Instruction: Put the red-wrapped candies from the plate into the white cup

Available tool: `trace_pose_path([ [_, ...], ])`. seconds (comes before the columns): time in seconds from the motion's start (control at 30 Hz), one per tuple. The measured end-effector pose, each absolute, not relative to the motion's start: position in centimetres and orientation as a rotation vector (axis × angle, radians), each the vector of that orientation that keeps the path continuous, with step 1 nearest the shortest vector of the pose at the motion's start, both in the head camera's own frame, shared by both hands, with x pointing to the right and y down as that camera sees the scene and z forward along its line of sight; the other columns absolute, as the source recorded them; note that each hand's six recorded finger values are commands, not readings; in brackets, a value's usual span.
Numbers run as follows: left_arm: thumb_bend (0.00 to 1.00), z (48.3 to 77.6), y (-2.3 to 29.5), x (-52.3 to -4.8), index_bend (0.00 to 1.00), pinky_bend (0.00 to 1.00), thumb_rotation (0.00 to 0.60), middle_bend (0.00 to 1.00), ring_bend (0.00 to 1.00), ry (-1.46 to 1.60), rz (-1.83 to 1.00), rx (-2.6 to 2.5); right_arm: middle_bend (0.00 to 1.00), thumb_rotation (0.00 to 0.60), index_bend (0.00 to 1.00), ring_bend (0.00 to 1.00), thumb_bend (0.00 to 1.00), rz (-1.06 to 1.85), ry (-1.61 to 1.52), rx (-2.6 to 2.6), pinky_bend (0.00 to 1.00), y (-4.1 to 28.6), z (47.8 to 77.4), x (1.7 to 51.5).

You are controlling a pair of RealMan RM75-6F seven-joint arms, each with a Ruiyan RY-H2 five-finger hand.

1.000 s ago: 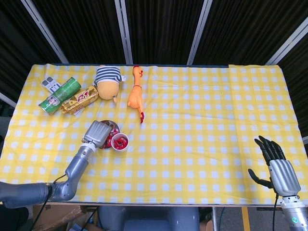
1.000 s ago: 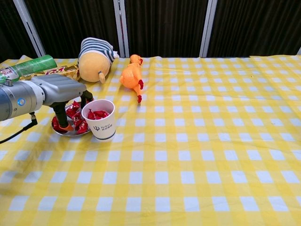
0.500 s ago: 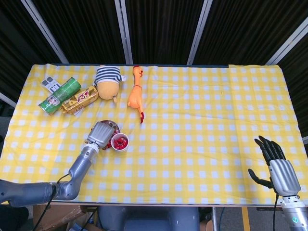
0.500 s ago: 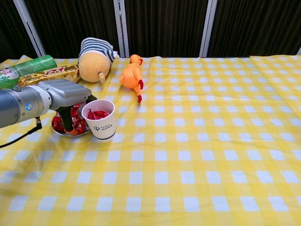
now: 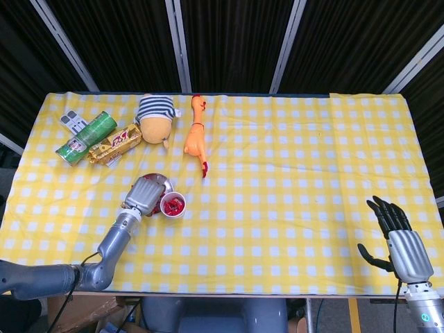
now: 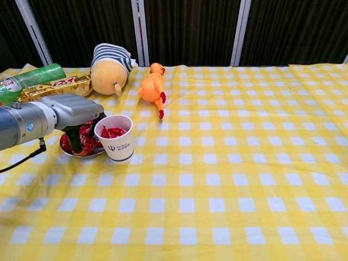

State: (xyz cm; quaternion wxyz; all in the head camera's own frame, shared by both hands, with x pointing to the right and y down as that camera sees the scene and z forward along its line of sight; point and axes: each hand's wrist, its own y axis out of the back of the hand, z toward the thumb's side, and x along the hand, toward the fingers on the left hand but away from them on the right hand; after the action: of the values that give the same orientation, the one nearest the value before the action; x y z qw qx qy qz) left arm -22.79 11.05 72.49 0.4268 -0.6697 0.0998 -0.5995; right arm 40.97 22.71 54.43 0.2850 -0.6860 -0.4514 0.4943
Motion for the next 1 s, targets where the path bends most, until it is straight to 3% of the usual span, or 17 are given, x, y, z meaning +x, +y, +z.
trace_pose_path([
  [0.4, 0.35, 72.2, 11.0, -23.2, 0.49, 0.95, 0.600, 0.56, 0.91, 0.266, -1.495, -1.671, 0.00, 0.600, 0.00, 0.00, 0.39, 1.322, -1.209, -1.835, 0.00, 22.7, 54.4, 40.9],
  [1.0, 0.38, 71.3, 10.3, -23.6, 0.56, 0.95, 0.600, 0.64, 0.92, 0.322, -1.477, -1.663, 0.00, 0.600, 0.00, 0.00, 0.39, 1.318, -1.207, -1.835, 0.00, 22.8, 54.4, 40.9],
])
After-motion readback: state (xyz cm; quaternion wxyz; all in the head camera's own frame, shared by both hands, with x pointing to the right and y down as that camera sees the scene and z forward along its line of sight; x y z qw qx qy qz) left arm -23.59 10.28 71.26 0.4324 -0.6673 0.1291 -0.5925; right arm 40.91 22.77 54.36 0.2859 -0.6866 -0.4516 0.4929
